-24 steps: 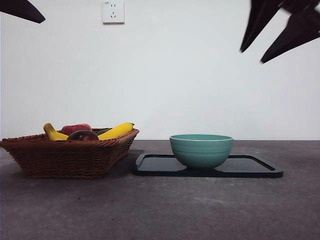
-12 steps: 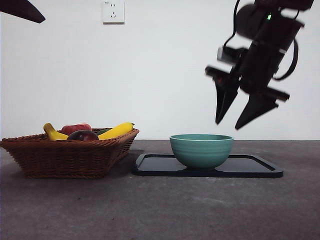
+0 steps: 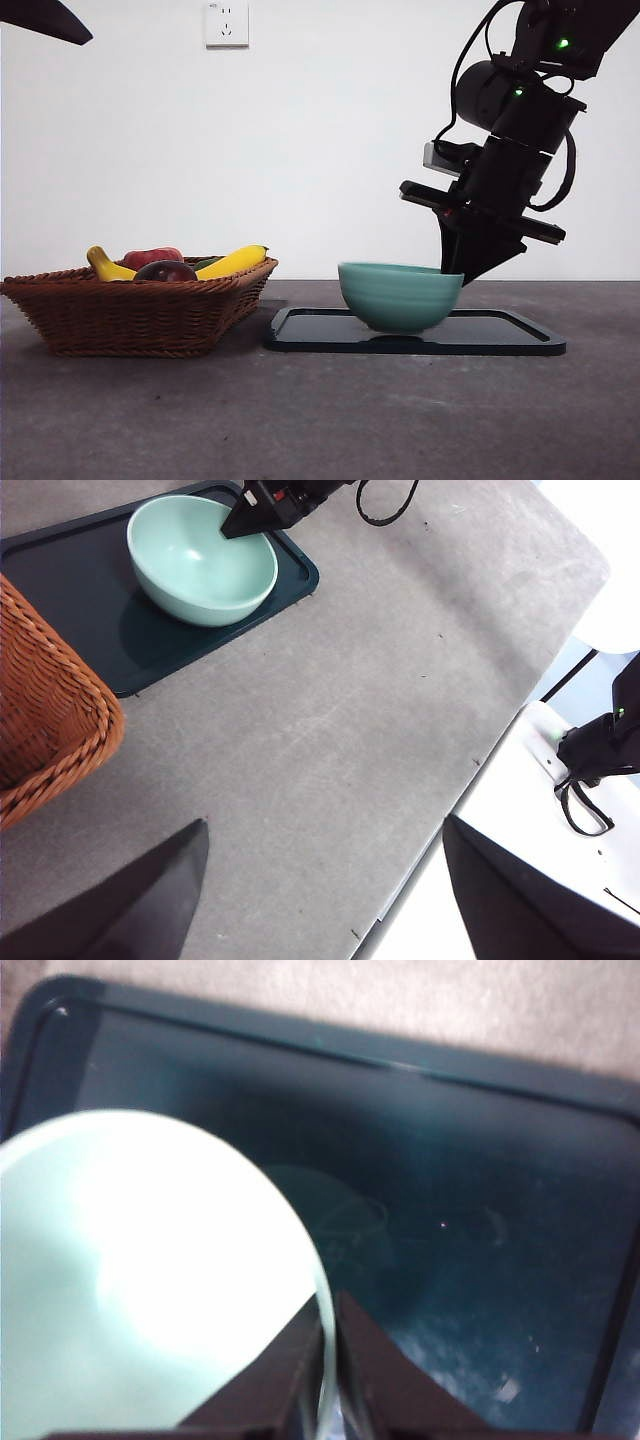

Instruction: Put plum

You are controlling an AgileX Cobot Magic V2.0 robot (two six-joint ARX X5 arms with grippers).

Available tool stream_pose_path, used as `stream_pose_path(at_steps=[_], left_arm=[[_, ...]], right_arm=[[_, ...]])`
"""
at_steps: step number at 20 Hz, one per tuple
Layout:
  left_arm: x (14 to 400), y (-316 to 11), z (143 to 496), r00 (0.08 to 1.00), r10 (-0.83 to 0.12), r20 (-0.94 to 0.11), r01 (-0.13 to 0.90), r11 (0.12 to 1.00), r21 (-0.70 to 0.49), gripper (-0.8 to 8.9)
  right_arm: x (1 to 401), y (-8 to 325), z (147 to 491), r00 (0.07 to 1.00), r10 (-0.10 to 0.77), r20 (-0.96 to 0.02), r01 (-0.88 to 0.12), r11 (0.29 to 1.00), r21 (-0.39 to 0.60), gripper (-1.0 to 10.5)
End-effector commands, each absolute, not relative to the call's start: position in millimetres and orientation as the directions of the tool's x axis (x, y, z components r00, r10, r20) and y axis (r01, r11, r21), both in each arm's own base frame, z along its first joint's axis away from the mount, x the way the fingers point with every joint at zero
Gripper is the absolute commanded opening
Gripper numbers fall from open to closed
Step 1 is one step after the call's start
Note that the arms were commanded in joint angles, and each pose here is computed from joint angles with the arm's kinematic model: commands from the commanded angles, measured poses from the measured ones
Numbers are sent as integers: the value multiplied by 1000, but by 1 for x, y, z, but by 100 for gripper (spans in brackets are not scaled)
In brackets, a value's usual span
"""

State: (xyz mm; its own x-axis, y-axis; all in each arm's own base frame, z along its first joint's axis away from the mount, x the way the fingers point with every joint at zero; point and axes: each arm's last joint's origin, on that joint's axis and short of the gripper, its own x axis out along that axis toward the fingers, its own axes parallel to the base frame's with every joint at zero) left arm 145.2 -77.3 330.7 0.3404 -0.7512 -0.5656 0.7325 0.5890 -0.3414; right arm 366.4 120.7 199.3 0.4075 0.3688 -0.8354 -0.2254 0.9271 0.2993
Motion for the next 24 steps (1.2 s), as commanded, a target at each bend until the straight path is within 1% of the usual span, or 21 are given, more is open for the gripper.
stream_pose_path(at_steps=[1,4,6,8,10,12,14,17,21,24], left_arm=[[146,-79,337,344,-760,-552,751,575,-324,374],[146,-79,337,343,-759,-553,751,575,-324,374],[146,-79,337,342,-759,-554,751,575,-325,374],[146,-78,337,342,-759,-555,750,575,-325,374],[146,-78,336,341,-758,-556,750,576,-326,374],[146,-78,336,341,-758,-556,750,576,-326,374],[146,-78,336,341,-758,-556,750,576,-326,374],[146,-78,336,341,-758,-556,750,576,-326,374],[146,-78,336,341,-758,-556,750,576,-326,374],[146,-78,336,341,-759,-555,750,576,-326,374]], right_arm=[[372,125,223,456,388,-801,-252,920,301,6],[360,122,273,518,409,-751,-284,910,300,6],[338,117,303,538,420,-731,-304,905,296,6],[307,115,330,538,434,-723,-341,896,284,6],[275,116,349,552,446,-704,-379,887,264,6],[246,120,354,564,456,-688,-415,877,241,6],[221,121,347,555,464,-690,-445,867,224,6],[196,122,322,525,489,-697,-466,850,246,6],[187,130,274,457,488,-743,-462,845,270,6],[185,137,242,440,500,-746,-457,840,293,6]])
